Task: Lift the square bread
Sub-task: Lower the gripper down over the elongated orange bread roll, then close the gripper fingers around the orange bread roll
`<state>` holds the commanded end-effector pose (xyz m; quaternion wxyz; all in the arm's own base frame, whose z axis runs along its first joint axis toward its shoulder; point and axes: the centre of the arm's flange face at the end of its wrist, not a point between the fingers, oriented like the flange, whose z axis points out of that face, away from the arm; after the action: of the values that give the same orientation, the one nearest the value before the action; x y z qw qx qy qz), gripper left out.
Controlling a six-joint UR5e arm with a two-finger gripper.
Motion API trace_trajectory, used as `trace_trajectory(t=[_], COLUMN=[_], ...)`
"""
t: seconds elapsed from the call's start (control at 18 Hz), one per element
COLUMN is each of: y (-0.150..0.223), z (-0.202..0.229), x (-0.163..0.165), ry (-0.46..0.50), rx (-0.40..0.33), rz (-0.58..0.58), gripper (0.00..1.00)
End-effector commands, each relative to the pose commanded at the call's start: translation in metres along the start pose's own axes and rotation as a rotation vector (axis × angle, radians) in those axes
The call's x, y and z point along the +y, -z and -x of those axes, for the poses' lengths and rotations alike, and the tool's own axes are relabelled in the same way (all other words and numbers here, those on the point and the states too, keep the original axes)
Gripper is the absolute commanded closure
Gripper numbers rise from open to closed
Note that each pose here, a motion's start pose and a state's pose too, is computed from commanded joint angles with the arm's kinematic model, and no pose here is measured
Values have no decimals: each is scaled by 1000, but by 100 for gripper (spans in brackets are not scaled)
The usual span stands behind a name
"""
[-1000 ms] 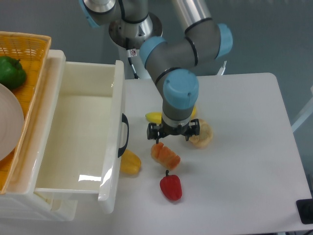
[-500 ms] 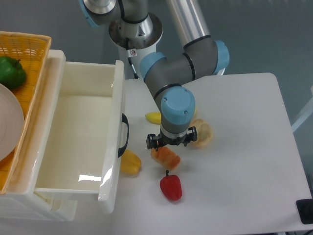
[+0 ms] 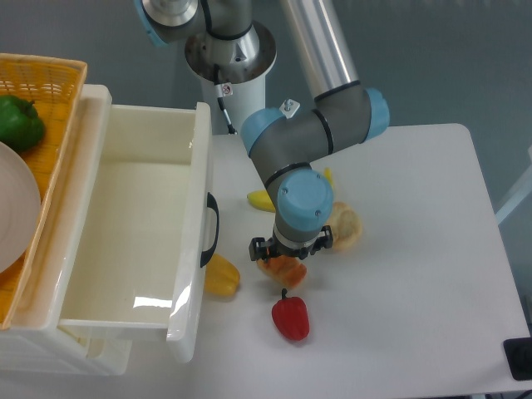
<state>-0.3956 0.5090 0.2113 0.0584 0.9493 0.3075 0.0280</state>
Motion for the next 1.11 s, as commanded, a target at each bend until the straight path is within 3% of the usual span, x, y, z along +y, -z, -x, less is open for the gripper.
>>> trace_trajectory(t=[0.17, 0.39, 1.11], y=[2, -5, -20], z=[1, 2, -8], x=[-2, -4, -5], ry=[17, 124, 126], rx=[1, -4, 1], rz=[-5, 2, 26], gripper=[0, 0, 0])
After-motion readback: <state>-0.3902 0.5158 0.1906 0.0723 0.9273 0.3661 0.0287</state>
